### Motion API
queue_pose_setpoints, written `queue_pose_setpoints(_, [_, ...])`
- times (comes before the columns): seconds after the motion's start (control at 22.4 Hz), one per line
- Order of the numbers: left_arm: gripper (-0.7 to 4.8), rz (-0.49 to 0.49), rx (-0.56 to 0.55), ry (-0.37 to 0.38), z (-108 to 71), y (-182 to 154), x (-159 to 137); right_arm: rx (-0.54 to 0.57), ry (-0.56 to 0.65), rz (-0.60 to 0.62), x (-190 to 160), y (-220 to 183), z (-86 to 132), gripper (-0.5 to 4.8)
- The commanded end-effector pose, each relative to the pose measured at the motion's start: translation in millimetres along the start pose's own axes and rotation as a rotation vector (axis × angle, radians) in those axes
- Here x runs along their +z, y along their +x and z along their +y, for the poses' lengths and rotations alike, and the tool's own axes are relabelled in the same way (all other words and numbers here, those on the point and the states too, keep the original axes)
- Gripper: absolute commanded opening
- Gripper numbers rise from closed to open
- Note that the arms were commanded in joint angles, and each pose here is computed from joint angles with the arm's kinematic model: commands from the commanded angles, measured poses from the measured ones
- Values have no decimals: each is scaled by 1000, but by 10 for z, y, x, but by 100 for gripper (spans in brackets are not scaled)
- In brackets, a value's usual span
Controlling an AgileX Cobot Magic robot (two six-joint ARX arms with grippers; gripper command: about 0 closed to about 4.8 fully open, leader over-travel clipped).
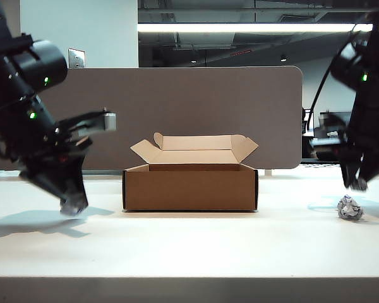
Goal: Pick up all the paper balls on the table and put them in the paper box.
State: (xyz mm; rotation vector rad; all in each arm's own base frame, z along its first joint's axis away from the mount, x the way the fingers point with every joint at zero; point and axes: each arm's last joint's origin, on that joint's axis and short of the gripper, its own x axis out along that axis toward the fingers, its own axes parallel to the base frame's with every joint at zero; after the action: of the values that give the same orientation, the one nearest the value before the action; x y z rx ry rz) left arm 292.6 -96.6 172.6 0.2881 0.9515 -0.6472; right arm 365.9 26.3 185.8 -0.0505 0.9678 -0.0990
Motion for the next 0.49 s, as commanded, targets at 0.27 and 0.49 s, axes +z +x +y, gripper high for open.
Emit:
queue_pose_setpoints(0.27, [57,-146,7,22,65,-397,591,92,27,-138,199,-410,-19,111])
queue_pose_setpoints(0.49, [57,-273,-28,6,70,-612,895,216,3,-200,518,-738,193,112])
